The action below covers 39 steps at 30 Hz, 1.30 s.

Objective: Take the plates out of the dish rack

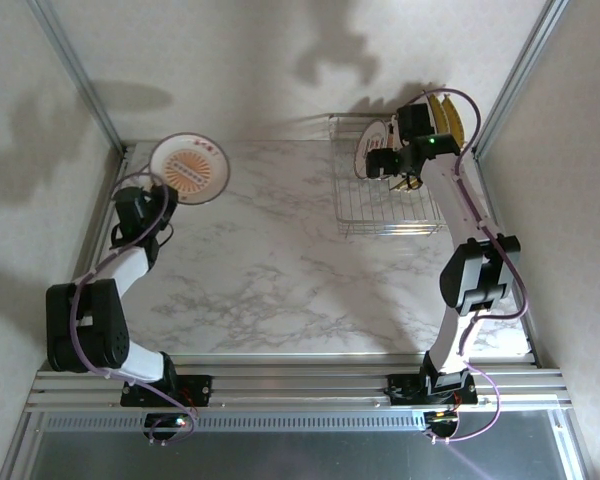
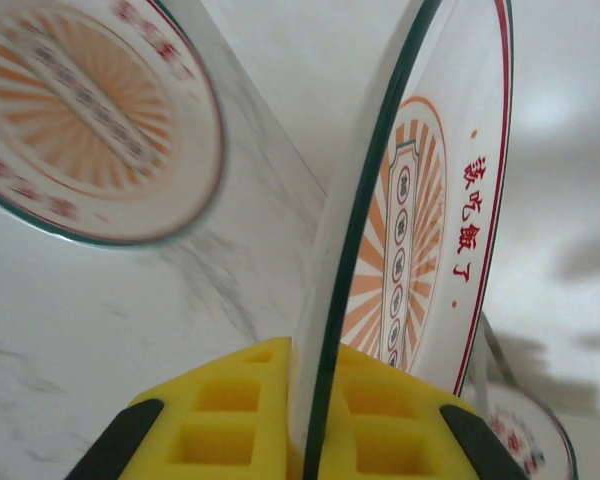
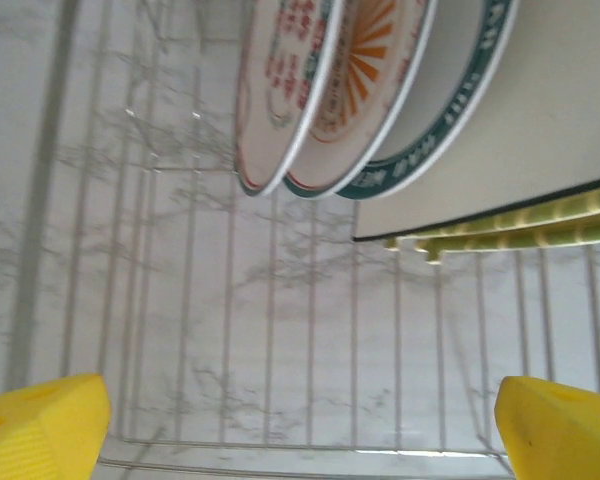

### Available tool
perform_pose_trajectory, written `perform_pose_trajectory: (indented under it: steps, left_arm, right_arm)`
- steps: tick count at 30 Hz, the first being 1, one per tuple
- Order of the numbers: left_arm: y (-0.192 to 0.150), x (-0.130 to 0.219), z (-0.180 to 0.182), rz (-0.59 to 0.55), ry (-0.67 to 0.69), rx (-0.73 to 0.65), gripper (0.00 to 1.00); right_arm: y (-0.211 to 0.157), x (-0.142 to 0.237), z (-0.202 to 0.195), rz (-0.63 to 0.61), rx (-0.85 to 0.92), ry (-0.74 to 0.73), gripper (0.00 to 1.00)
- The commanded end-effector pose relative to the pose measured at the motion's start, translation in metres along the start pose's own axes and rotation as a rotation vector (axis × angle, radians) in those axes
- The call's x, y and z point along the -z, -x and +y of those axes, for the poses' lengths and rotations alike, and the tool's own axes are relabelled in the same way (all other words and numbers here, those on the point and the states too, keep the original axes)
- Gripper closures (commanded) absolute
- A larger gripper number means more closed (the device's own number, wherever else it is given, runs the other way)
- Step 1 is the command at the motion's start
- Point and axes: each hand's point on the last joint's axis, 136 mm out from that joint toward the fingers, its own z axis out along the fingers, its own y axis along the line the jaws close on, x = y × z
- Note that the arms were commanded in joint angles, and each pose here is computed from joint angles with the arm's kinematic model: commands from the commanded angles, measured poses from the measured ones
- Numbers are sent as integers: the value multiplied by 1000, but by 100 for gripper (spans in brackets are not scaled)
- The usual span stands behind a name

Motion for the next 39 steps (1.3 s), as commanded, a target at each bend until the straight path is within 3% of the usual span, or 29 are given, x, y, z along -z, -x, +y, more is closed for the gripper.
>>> perform_pose_trajectory:
  steps: [1,8,20,39]
  left_arm:
    - [43,14,7,-171,3,64,100]
    - [67,13,48,-230,90,98,100]
    - [67,-36,87,-181,194,61,100]
    - [61,-97,101,-87,164,134,100]
  right_arm:
    - [-12,0,-20,69,61,-99,1]
    - [-15,-3,-12,64,59,-50,1]
    - [-22,-7,-5,78,57,-9,1]
    - [-21,-15,2,83,64,11,1]
